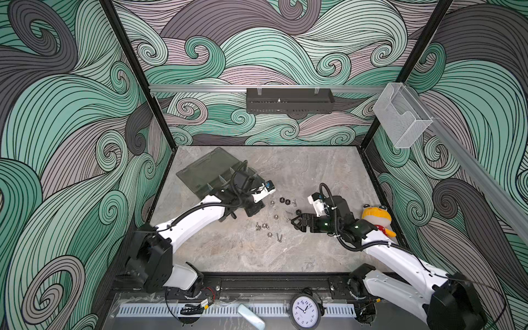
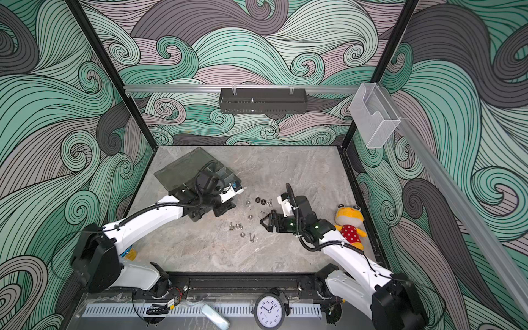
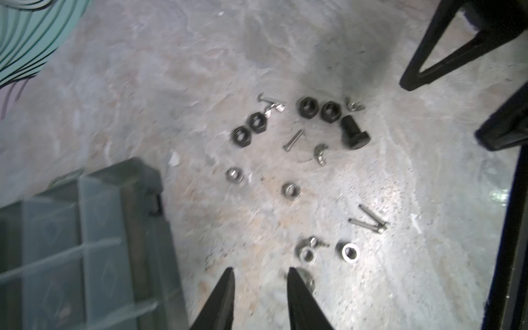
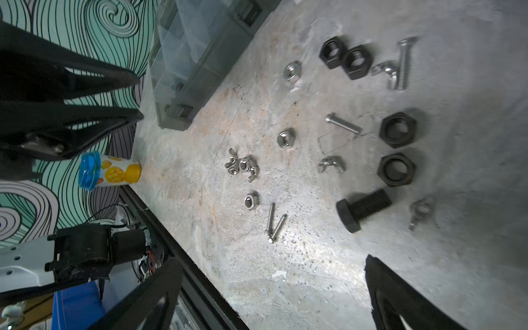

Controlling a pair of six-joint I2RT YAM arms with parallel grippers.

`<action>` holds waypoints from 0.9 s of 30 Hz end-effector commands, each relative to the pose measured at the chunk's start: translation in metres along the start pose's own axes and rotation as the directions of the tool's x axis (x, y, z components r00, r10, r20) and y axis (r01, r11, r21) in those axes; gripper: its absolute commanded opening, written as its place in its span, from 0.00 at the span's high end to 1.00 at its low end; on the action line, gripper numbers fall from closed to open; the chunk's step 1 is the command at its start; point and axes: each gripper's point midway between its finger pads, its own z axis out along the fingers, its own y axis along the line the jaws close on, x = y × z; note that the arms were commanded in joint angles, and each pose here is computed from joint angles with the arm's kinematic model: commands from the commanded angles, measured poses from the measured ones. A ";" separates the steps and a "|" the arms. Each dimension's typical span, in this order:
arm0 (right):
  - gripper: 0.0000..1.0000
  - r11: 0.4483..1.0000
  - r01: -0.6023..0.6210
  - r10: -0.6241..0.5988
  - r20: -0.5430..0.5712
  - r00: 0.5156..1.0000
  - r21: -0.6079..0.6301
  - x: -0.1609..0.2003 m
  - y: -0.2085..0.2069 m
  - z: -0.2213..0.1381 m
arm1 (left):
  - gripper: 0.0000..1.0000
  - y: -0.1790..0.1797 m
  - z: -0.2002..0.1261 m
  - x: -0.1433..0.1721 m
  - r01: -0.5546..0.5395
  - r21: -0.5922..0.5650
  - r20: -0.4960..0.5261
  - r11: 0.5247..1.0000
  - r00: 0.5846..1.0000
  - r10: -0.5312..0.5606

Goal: Sort the screws and nuts into containers
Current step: Pick up the screw at the center of the table.

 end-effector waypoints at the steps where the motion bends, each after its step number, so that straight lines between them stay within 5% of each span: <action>1: 0.00 0.997 -0.068 0.069 -0.016 0.998 0.033 0.012 -0.015 -0.015 | 0.65 -0.031 0.030 -0.028 -0.077 0.132 0.008 0.988 0.997 0.077; 9: 0.00 0.983 -0.179 0.180 -0.008 0.984 0.041 0.041 -0.034 -0.027 | 0.64 -0.087 0.083 -0.037 -0.126 0.331 -0.221 0.935 0.953 0.207; 14: 0.01 0.981 -0.193 0.194 -0.017 0.981 0.022 0.055 -0.033 -0.033 | 0.64 -0.094 0.093 -0.027 0.061 0.232 -0.433 0.971 0.900 0.047; 22: 0.01 0.976 -0.218 0.218 -0.011 0.976 -0.005 0.075 -0.033 -0.042 | 0.62 -0.112 0.112 -0.018 0.209 0.155 -0.509 0.966 0.855 -0.103; 27: 0.00 0.974 -0.224 0.224 0.000 0.975 -0.018 0.079 -0.033 -0.043 | 0.62 -0.117 0.121 -0.025 0.218 0.129 -0.487 0.967 0.864 -0.130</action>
